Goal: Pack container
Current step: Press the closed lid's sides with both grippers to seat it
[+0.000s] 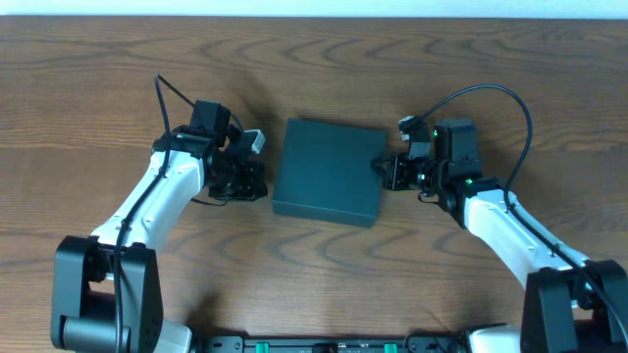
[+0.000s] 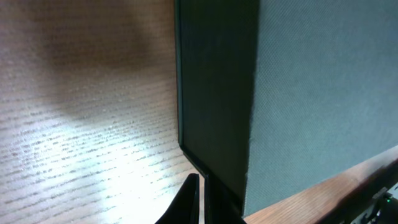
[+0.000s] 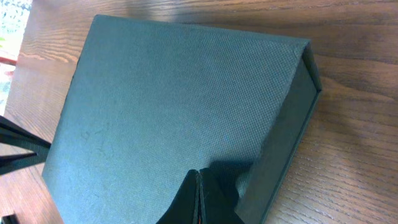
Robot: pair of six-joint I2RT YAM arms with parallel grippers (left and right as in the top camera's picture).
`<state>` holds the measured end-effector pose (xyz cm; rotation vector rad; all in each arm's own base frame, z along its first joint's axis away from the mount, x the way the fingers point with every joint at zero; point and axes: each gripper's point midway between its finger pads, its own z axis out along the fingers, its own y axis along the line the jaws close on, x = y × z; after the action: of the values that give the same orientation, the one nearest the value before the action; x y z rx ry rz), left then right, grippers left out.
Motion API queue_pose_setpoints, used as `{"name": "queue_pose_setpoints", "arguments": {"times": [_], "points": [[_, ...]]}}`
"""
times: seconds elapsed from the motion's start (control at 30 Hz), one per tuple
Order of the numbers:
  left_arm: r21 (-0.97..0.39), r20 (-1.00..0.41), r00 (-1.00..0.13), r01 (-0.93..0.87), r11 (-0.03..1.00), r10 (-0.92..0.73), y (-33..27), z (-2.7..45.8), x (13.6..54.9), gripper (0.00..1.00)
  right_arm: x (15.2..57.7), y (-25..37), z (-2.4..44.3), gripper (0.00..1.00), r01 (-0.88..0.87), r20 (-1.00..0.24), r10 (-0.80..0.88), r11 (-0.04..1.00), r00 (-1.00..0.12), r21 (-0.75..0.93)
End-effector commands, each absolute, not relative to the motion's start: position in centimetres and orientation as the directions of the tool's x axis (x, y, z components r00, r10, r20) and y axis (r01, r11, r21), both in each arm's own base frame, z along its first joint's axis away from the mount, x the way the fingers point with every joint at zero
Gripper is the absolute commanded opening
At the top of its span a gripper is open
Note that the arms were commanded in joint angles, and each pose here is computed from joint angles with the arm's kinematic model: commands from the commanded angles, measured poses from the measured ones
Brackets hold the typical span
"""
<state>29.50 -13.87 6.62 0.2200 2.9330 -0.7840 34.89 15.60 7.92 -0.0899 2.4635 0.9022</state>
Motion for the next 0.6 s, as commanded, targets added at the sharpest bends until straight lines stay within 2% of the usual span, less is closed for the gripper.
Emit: {"name": "queue_pose_setpoints", "arguments": {"times": [0.0,0.13,0.23,0.37,0.57], "points": [[-0.505,-0.135,-0.986,0.152,0.850,0.096,-14.2,7.2,29.3,0.06,34.9,15.4,6.5,0.01,-0.183,-0.451,0.122,0.797,-0.884,0.575],[-0.506,-0.135,-0.987,0.145,0.850,0.087,-14.2,7.2,29.5,0.06,35.3,15.0,7.5,0.01,-0.174,-0.467,0.142,0.804,-0.873,0.568],[-0.505,-0.143,-0.986,0.143,0.851,0.080,-14.2,7.2,29.7,0.06,36.1,10.8,7.7,0.01,0.034,-0.458,0.294,0.868,-0.839,0.495],[-0.505,-0.147,-0.986,0.145,0.851,0.080,-14.2,7.2,29.8,0.06,36.1,8.1,7.7,0.01,0.162,-0.447,0.386,0.873,-0.807,0.461],[-0.507,-0.162,-0.984,0.145,0.850,0.072,-14.3,7.3,30.2,0.06,35.7,10.1,5.6,0.01,0.120,-0.401,0.333,0.874,-0.854,0.470]]}}
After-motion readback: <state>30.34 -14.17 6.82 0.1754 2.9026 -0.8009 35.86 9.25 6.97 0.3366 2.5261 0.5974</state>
